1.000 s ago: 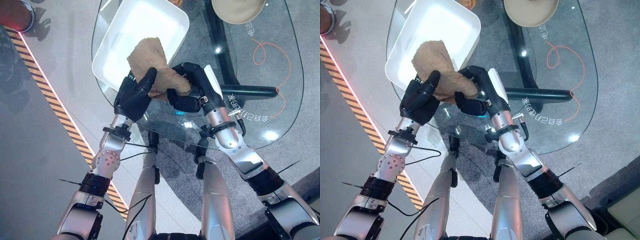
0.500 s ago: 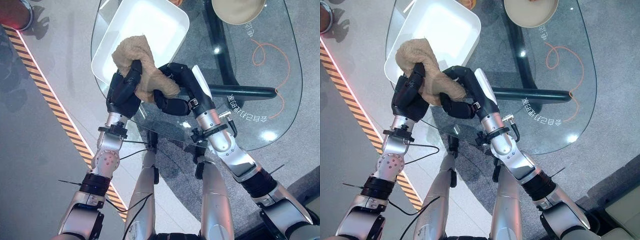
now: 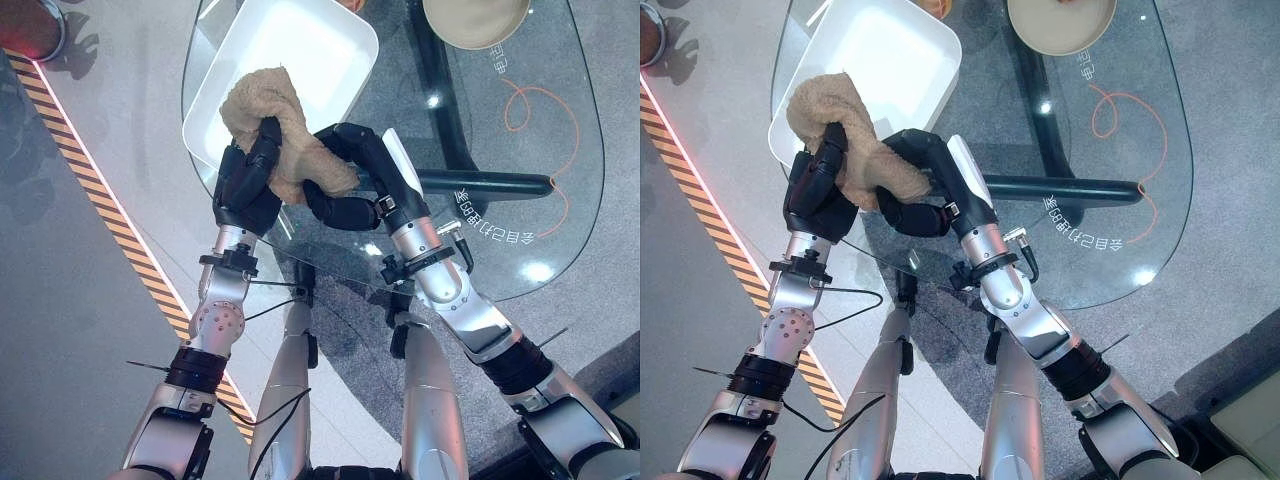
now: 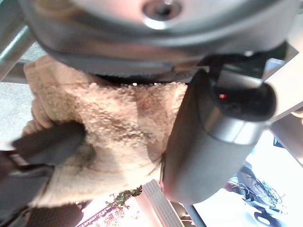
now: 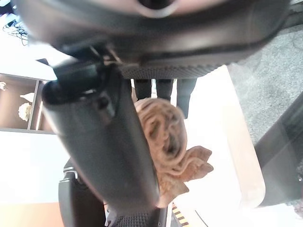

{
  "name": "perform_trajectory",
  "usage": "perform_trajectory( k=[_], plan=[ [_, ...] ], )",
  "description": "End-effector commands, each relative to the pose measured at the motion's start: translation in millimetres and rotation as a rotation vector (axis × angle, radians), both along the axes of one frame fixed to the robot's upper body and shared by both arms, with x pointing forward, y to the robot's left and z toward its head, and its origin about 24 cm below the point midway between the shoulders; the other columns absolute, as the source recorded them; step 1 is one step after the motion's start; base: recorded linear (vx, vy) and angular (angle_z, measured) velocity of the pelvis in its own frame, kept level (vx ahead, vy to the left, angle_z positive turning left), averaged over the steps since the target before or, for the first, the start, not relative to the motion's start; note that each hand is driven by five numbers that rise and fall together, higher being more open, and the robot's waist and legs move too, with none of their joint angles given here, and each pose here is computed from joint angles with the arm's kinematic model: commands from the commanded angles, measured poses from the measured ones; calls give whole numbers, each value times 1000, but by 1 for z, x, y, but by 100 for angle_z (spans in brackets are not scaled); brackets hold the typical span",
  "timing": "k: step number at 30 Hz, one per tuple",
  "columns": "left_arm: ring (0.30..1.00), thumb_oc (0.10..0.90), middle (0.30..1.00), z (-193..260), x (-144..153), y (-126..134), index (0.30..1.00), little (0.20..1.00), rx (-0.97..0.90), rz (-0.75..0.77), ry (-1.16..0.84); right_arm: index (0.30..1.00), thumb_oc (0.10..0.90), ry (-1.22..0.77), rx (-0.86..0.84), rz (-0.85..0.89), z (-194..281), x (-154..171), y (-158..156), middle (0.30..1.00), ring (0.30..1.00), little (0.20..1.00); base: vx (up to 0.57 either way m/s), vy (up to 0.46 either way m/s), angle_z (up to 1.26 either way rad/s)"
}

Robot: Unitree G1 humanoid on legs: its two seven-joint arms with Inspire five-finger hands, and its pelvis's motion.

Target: Wipe the table with a cloth and put it in the basket.

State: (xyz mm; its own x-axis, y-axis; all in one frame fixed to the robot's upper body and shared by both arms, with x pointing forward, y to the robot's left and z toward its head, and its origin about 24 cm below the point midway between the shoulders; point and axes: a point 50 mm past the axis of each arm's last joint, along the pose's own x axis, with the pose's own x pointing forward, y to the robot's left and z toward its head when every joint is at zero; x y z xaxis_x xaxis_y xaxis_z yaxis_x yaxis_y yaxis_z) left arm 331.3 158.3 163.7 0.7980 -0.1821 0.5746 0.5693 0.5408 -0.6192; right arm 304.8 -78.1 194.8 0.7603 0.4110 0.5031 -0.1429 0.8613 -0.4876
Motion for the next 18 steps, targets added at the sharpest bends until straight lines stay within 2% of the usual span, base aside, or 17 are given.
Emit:
perform_trajectory(
  k=[1, 11, 18],
  plan=[
    [300, 100, 300, 73, -24, -6, 300, 200, -94, 1, -387, 900, 800, -271, 114, 83, 62, -16, 10, 900, 900, 900, 0, 0, 0],
    [300, 100, 300, 75, -25, 8, 300, 200, -157, 145, -366, 900, 800, -276, 125, 78, 62, -16, 10, 900, 900, 900, 0, 0, 0],
    [300, 100, 300, 75, -29, 27, 300, 200, -198, 330, -336, 900, 800, -276, 135, 68, 63, -15, 7, 900, 900, 900, 0, 0, 0]
  ],
)
